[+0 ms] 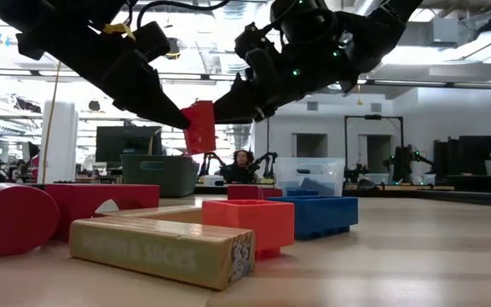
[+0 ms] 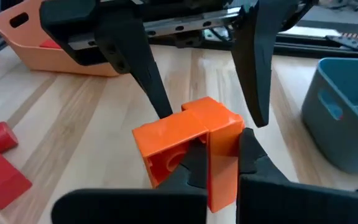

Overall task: Sort blocks
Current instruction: Put the orange game piece into the blue bin

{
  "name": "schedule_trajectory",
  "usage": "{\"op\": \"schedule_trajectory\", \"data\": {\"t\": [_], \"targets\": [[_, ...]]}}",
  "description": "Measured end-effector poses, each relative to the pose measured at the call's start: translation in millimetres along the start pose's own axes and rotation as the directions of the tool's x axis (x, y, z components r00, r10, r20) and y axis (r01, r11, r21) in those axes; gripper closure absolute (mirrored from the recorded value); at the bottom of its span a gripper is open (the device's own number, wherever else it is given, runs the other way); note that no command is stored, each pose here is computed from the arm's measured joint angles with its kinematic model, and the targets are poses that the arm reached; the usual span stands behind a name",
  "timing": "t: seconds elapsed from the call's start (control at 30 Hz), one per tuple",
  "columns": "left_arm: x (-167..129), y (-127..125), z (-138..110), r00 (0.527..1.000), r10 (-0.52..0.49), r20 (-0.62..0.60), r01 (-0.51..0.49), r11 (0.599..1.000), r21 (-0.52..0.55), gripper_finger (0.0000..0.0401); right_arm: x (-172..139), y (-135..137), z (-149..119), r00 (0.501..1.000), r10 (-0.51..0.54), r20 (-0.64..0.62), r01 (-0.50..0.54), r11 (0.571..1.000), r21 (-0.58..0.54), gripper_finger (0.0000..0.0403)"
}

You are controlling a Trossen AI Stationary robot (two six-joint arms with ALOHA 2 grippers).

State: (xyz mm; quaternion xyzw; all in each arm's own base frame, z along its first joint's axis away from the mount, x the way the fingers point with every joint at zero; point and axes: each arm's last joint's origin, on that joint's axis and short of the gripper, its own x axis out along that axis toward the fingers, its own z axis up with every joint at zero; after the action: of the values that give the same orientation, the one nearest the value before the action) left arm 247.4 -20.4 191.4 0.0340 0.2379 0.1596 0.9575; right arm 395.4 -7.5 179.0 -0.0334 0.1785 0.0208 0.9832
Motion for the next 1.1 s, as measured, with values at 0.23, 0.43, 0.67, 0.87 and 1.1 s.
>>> {"op": "schedule_trajectory", "data": {"t": [0.23, 0.43, 0.67, 0.87, 1.1], "targets": [[1.4, 3.2, 1.0, 1.000, 0.010, 0.006, -0.010, 1.000, -0.012, 0.0138, -0.1, -1.2, 1.6, 1.000, -0.009, 0.017, 0.010, 1.000, -0.009, 0.0395], [1.4, 3.3, 1.5, 1.000, 0.010, 0.011, -0.010, 1.000, -0.017, 0.0138, -0.1, -0.8, 2.3, 1.000, -0.006, 0.024, 0.006, 1.000, -0.010, 0.0396], [1.4, 3.2, 0.3, 1.000, 0.011, -0.001, -0.011, 1.000, -0.012, 0.0153, -0.1, -0.5, 2.4, 1.000, -0.003, 0.024, 0.003, 1.000, -0.006, 0.0396], [1.4, 1.8, -0.4, 0.999, -0.038, -0.010, 0.039, 0.999, 0.026, 0.0180, -0.2, -2.9, 2.5, 1.000, -0.016, 0.026, 0.016, 1.000, 0.003, 0.0395], [2.8, 5.5, 2.1, 1.000, -0.021, -0.022, 0.022, 1.000, 0.018, 0.0183, -0.6, -8.6, 2.2, 0.999, -0.039, 0.026, 0.039, 0.999, 0.002, 0.0395]]}}
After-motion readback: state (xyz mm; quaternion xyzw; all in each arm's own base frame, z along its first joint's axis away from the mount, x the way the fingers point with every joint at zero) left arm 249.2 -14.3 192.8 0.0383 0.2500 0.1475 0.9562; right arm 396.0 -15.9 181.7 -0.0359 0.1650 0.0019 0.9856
